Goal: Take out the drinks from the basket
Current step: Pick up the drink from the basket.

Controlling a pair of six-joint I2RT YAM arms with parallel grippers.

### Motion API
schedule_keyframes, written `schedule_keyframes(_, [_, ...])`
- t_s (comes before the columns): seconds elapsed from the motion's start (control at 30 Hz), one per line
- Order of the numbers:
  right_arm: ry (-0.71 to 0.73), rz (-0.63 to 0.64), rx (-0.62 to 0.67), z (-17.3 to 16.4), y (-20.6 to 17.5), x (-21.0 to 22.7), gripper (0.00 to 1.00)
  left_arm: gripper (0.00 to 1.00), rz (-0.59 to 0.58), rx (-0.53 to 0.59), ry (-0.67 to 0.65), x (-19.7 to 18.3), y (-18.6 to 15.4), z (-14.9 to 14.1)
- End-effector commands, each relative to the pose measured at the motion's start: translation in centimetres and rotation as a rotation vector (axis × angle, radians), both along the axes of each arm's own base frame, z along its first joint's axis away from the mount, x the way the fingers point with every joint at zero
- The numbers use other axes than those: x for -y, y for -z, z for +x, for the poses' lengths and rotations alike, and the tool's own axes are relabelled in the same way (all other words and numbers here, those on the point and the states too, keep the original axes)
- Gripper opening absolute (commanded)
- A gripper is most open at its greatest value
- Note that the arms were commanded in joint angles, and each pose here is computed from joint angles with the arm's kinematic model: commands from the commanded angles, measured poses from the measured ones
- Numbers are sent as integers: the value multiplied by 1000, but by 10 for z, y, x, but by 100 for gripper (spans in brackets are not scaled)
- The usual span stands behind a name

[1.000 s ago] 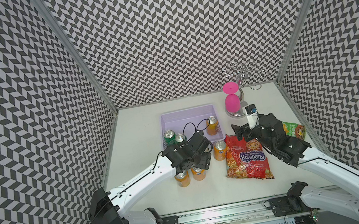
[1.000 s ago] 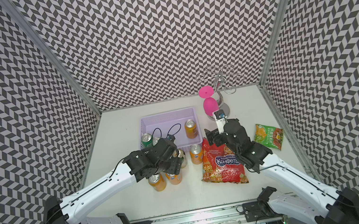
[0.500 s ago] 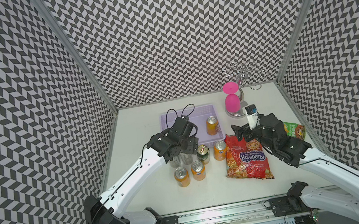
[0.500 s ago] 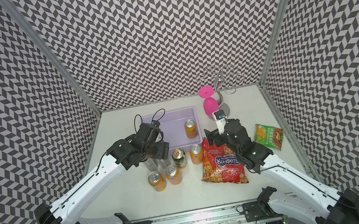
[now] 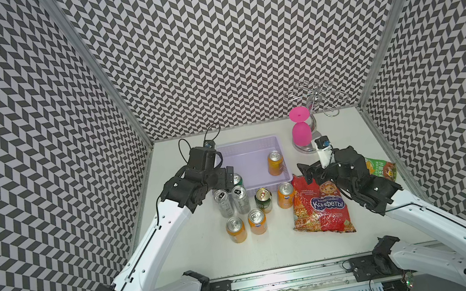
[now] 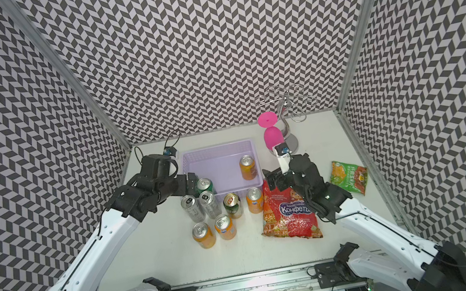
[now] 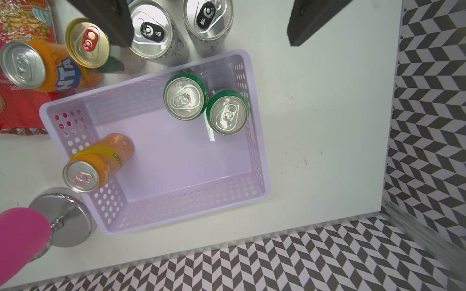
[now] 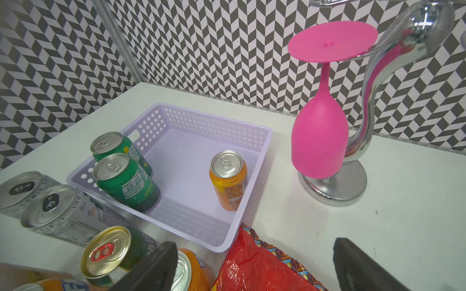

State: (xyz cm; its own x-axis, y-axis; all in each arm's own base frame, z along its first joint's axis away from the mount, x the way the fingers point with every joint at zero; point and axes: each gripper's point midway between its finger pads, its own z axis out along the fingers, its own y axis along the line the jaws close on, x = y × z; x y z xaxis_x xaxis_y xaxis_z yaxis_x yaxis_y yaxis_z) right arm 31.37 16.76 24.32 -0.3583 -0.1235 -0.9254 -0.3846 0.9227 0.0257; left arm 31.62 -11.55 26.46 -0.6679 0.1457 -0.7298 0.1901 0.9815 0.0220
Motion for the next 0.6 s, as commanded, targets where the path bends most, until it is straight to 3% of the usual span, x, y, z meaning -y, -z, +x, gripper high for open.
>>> schedule_keyframes(0.0, [-55, 52, 38, 8, -26, -16, 100, 99, -44, 81, 12, -5, -12, 6])
schedule_keyframes(0.23, [-102, 30, -9, 28, -21, -50, 100, 99, -101, 205, -26, -21, -27, 2])
schedule_keyframes(0.57, [-147, -55, -98, 65, 16, -96, 100, 99, -107, 320, -108, -42, -30, -5])
